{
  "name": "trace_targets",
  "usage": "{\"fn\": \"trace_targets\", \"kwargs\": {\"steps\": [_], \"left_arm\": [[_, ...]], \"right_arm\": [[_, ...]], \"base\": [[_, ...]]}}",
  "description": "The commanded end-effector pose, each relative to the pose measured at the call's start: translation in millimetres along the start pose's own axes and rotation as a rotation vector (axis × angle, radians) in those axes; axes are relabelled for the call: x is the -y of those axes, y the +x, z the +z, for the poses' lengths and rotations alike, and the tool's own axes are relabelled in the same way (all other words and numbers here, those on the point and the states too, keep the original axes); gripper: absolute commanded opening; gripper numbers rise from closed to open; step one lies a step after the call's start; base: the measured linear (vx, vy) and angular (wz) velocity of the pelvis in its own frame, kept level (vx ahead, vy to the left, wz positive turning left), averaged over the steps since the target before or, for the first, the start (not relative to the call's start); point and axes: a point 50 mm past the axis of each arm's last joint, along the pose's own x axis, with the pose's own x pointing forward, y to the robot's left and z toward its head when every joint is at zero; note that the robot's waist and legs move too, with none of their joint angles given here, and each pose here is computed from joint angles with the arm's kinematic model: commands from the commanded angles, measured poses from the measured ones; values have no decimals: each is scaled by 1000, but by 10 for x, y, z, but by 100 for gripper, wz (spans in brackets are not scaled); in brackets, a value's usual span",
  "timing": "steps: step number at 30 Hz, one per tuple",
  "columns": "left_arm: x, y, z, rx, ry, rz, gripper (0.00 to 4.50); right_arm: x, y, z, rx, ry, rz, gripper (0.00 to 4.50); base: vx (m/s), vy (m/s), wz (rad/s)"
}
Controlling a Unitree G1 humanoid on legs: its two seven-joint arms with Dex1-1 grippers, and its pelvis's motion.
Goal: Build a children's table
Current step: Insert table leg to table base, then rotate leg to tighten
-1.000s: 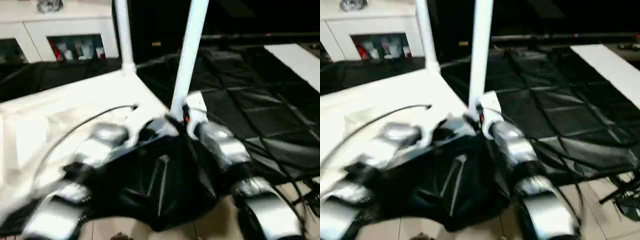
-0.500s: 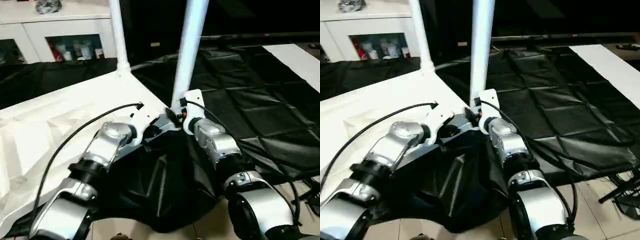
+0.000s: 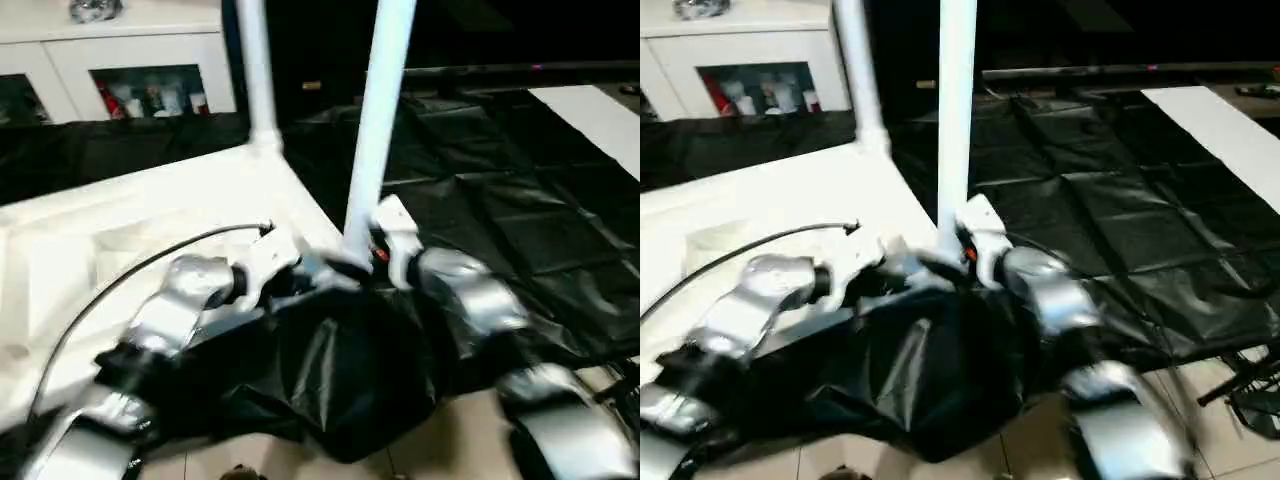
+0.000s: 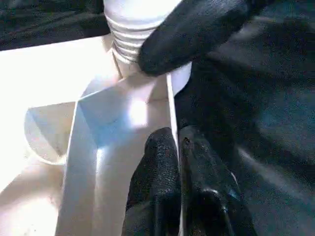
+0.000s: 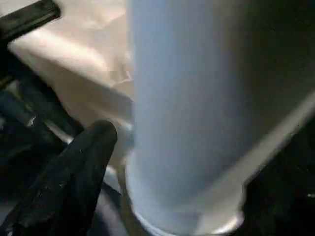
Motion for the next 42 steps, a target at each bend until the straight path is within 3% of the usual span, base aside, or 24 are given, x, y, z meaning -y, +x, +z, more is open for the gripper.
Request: {"fn": "trace_targets", "kwargs": {"steps": [1, 8, 9, 15, 19, 21, 23, 29, 34, 41, 42], "left_arm": [[92, -13, 126, 46, 92, -115, 0], [153, -121, 76, 32, 97, -205, 0], [157, -126, 73, 31, 95, -210, 0], [162, -161, 45, 14, 97, -223, 0], [148, -170, 39, 10, 96, -217, 0], [132, -164, 47, 16, 86, -201, 0], [99, -149, 57, 22, 58, -167, 0], [-110, -9, 201, 73, -34, 36, 0], [-289, 210, 340, 62, -131, 249, 0], [-286, 375, 442, 53, -101, 304, 0], [-276, 384, 447, 56, -98, 298, 0]], "right_arm": [[-70, -90, 69, 3, -64, 134, 405], [-128, -192, 18, -37, -81, 234, 405], [-132, -191, 17, -38, -80, 236, 380], [-181, -183, -8, -53, -78, 265, 329], [-208, -172, -19, -55, -68, 274, 321], [-221, -158, -32, -45, -50, 269, 287], [-226, -136, -41, -24, -26, 249, 284], [-167, 63, -74, 54, 132, 34, 270], [-163, 373, -79, 67, 289, -198, 270], [-201, 605, 28, 74, 328, -310, 270], [-213, 621, 43, 81, 330, -300, 326]], "base": [[0, 0, 0], [0, 0, 0], [0, 0, 0], [0, 0, 0], [0, 0, 0], [0, 0, 0], [0, 0, 0], [0, 0, 0], [0, 0, 0], [0, 0, 0], [0, 0, 0]]}}
